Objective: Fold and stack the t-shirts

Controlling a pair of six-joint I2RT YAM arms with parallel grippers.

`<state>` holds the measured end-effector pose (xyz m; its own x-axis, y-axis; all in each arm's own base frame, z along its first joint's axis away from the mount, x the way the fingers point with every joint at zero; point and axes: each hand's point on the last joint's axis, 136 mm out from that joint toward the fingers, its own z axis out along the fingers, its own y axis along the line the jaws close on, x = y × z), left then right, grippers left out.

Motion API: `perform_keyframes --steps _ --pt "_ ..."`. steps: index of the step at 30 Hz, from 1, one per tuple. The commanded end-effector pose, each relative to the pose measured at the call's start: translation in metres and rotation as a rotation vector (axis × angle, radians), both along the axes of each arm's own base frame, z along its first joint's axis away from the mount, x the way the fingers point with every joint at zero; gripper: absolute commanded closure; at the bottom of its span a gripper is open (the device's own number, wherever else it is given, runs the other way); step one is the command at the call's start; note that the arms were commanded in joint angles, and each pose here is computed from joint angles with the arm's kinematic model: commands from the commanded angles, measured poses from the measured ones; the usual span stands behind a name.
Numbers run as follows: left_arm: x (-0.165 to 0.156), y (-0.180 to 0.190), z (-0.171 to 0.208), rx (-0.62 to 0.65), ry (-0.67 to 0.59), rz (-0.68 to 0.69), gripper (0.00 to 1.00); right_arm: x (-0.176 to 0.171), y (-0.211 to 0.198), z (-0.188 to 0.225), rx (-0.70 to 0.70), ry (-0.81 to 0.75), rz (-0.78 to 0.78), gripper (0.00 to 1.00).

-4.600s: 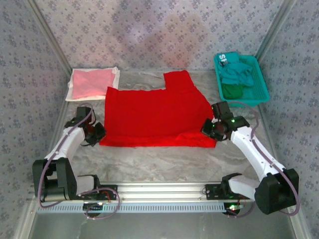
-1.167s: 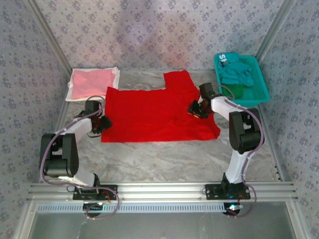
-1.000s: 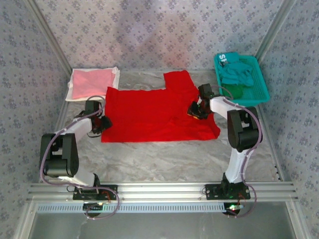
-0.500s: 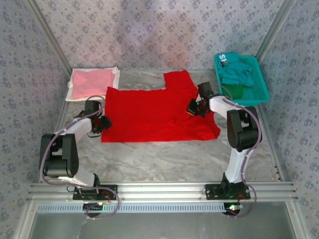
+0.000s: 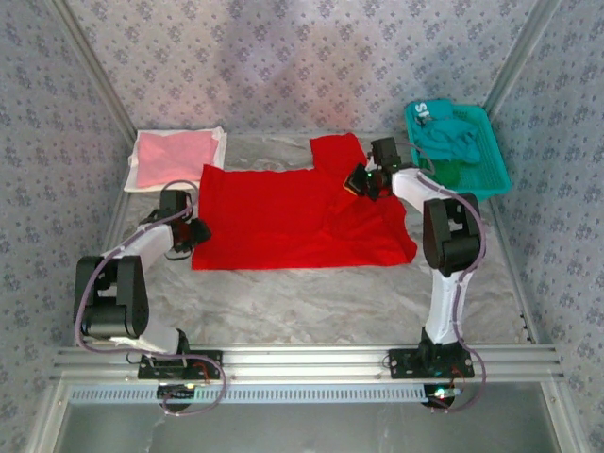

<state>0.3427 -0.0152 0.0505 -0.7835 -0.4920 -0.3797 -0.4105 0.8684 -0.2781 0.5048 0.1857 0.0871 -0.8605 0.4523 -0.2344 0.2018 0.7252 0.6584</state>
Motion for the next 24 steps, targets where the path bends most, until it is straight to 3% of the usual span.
perform_keyframes --steps 1,5,6,13,16,24 --pt "0.009 0.006 0.009 0.023 -0.033 0.003 0.6 0.019 0.025 0.01 0.084 -0.021 0.023 1.0" --pt "0.016 0.006 0.011 0.017 -0.037 0.0 0.59 0.038 0.054 0.025 0.164 -0.03 0.072 0.59" --pt "0.018 0.005 0.013 0.014 -0.04 -0.002 0.58 0.04 0.058 0.03 0.185 -0.03 0.077 0.55" --pt "0.027 0.004 0.027 0.018 -0.074 -0.012 0.58 0.029 0.042 0.068 0.187 -0.096 0.085 0.48" --pt "0.031 0.002 0.03 0.022 -0.075 -0.036 0.57 0.009 0.02 0.075 0.115 -0.135 0.092 0.48" --pt "0.051 -0.017 0.028 0.109 0.0 -0.198 0.49 -0.056 -0.022 0.032 -0.16 -0.128 0.106 0.51"
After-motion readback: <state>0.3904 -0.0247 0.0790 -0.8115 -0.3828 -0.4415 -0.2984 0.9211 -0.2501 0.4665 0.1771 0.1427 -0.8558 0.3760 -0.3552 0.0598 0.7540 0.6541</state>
